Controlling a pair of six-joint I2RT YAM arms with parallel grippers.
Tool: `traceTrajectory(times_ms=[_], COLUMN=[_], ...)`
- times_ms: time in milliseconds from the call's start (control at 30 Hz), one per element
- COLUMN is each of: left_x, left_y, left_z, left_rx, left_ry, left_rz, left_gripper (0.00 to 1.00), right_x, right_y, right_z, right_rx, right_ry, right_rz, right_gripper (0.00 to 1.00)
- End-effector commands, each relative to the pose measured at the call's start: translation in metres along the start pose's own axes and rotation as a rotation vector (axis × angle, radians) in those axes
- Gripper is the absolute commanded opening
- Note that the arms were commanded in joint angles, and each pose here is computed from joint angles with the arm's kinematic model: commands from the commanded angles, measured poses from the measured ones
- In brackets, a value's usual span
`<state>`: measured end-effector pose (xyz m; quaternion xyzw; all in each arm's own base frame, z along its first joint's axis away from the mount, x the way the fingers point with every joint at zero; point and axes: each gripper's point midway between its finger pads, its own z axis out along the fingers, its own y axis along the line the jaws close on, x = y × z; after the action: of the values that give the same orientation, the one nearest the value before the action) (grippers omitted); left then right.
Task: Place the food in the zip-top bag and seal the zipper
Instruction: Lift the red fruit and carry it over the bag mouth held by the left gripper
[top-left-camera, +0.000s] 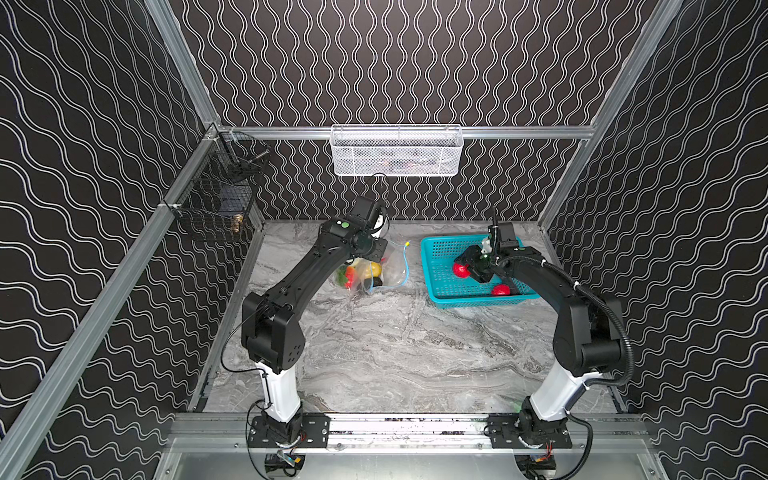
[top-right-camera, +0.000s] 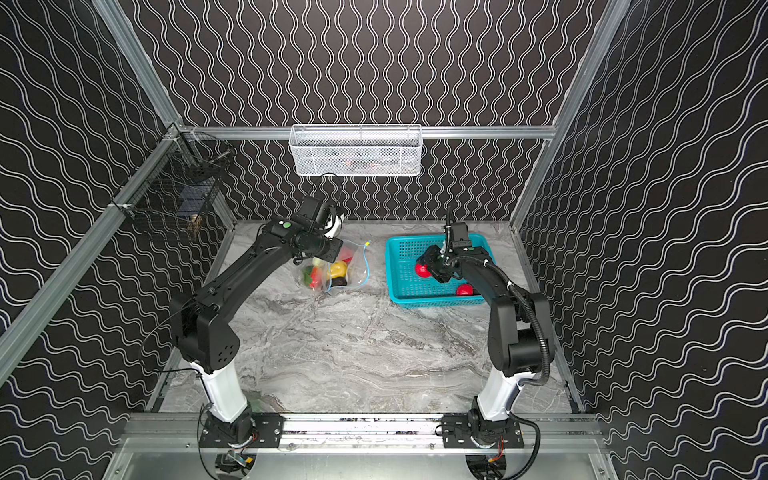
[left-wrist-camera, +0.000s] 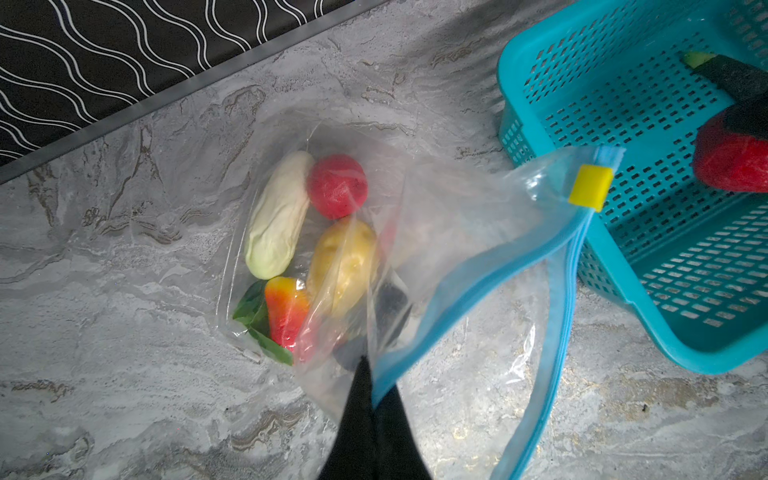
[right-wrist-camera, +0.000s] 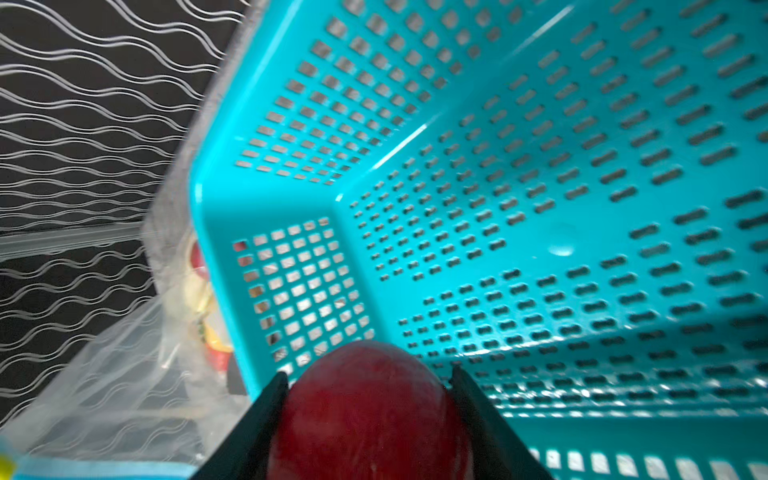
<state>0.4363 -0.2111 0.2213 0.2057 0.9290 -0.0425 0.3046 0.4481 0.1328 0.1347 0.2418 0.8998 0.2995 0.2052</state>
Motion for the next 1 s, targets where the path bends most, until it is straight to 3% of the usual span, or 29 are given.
traceTrajectory(times_ms=[0, 133, 500, 733, 967], left_x=[-0.005, -0.005, -0.012, -0.012, -0.008], left_y=[-0.001, -0.003, -0.002, 0.003, 0.0], left_z=[0.002, 0.009, 0.021, 0.019, 0.016], left_rx=[0.015, 0.018, 0.009, -0.017, 0.003], left_ry=[-0.004, 0.011, 0.001, -0.032, -0.037], left_rz=[-0.012, -0.026, -0.012, -0.021, -0.026], left_gripper=[0.0, 0.0, 0.0, 0.0, 0.0], right_x=[-0.003, -0.004, 0.009, 0.017, 0.032], right_y=[0.021, 0.029, 0.058, 0.082, 0.118], right_z=[-0.006, -0.014, -0.013, -0.022, -0.025], right_rx=[-0.1, -0.14, -0.159, -0.15, -0.228], right_ry=[-0.031, -0.082, -0.061, -0.09, -0.08], right_rz=[-0.019, -0.035, -0.053, -0.066, -0.077], right_gripper=[0.52, 0.53, 0.48, 0.48, 0.47])
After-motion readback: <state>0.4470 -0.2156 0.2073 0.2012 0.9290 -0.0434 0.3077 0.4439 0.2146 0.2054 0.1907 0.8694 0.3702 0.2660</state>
